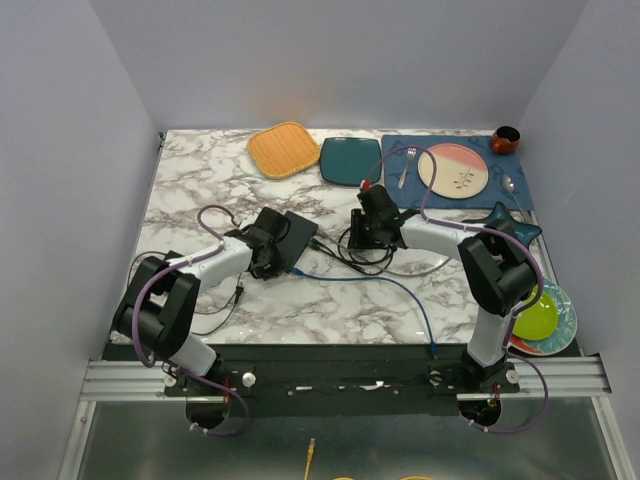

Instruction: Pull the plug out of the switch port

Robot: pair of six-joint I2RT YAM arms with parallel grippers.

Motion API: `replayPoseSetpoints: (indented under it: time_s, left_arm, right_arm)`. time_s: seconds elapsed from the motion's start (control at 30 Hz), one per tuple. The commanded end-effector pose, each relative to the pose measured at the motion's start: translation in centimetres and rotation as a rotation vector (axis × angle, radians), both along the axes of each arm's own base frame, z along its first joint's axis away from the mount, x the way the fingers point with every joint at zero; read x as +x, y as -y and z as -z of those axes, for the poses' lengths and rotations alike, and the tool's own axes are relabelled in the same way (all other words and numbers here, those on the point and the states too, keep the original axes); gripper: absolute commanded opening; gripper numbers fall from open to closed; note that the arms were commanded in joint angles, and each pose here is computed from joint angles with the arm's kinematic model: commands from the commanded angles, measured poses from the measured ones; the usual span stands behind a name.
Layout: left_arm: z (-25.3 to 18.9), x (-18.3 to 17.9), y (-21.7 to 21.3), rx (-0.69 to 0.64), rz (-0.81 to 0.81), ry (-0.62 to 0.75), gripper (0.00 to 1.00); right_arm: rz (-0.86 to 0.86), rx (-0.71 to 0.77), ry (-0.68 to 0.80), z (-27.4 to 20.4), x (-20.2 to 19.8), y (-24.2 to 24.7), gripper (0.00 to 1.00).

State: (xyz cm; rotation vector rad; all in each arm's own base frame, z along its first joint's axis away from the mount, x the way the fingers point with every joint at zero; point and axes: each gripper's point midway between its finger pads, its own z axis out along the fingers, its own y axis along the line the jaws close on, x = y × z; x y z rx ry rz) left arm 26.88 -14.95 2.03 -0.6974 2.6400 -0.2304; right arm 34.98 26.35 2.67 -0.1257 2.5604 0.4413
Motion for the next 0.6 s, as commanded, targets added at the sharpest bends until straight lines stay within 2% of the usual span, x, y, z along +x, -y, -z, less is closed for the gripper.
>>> replayPoseSetpoints:
  time_s: [0.0, 0.2, 0.57]
  left_arm:
    - [1.1, 0.5, -0.3, 0.045, 0.032, -0.046, 0.26]
    - [-0.1, 3.4, 2.0, -0.006, 0.078, -0.035, 0.32]
    - [-1.8, 8.2, 3.7, 0.001, 0.111, -0.003, 0.35]
  right_arm:
    - [-0.010, -0.015, -0.087, 1.7, -3.2, 1.1, 0.46]
    - [-0.024, 0.005, -0.119, 2.0, -5.4, 1.3, 0.46]
    - [-0.092, 0.096, -0.107, -0.5, -7.0, -1.6, 0.46]
